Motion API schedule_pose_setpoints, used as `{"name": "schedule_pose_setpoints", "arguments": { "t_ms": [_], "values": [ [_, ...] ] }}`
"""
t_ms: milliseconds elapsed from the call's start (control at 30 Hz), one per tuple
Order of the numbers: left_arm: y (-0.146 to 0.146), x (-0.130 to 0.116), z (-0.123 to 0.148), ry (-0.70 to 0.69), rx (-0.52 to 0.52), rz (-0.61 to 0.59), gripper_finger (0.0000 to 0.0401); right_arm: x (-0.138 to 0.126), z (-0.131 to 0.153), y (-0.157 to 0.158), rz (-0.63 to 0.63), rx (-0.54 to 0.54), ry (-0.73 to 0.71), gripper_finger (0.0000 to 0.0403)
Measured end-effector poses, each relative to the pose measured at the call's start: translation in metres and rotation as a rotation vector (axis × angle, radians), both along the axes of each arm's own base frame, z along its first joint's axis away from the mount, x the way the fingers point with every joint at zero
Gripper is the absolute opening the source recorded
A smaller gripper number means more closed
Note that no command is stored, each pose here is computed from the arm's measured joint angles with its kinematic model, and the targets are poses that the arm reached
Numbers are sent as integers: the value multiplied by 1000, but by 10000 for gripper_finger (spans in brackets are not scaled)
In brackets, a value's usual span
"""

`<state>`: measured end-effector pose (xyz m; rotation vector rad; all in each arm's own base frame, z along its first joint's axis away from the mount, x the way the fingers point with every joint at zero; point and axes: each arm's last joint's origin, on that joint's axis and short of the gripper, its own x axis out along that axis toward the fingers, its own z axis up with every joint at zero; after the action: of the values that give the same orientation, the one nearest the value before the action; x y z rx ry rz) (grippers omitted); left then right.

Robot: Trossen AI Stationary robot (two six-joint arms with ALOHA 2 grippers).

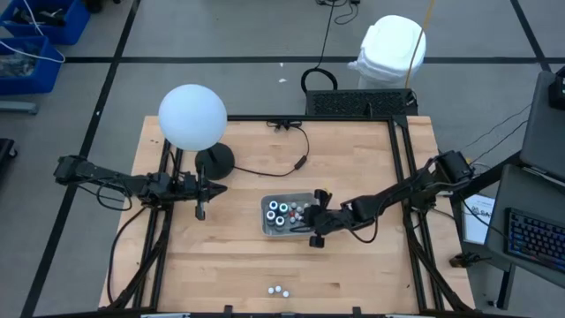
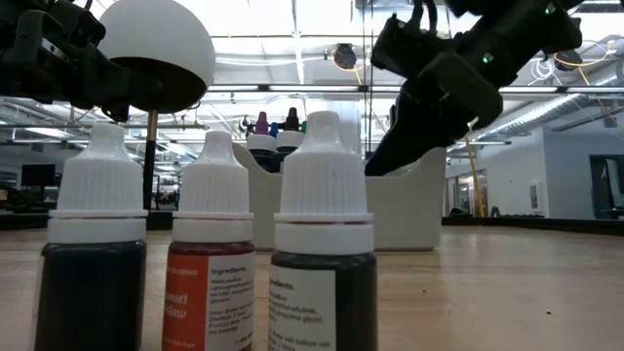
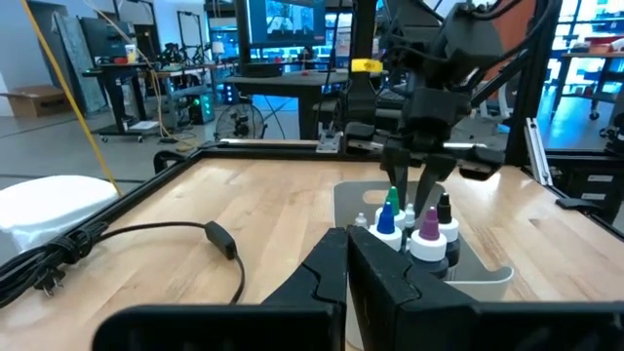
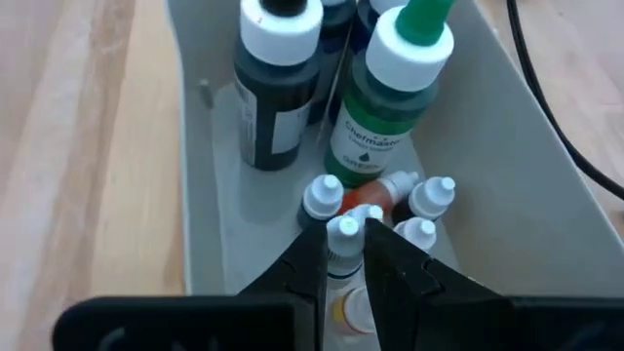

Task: Pick & Place food coloring
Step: Put the small dark blue food coloring bottle into the gray bin

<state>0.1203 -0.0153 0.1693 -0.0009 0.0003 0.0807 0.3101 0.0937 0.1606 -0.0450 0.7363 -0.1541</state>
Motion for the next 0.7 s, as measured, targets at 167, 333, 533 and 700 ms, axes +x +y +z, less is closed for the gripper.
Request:
{"name": "schedule_pose_setpoints", "arguments": {
  "t_ms": [167,333,533,700],
  "values": [
    [0,0,0,0,1,0,17,1,-3,0,-1,-4,6,43],
    [0,0,0,1,3,0,17,2,-3,-3,-4,-4,8,43],
    [0,0,0,1,2,0,17,2,-2,-9,-38,-34,7,43],
    [0,0,0,1,1,0,17,0,10,-10,-35,-75,-34,43]
  ]
}}
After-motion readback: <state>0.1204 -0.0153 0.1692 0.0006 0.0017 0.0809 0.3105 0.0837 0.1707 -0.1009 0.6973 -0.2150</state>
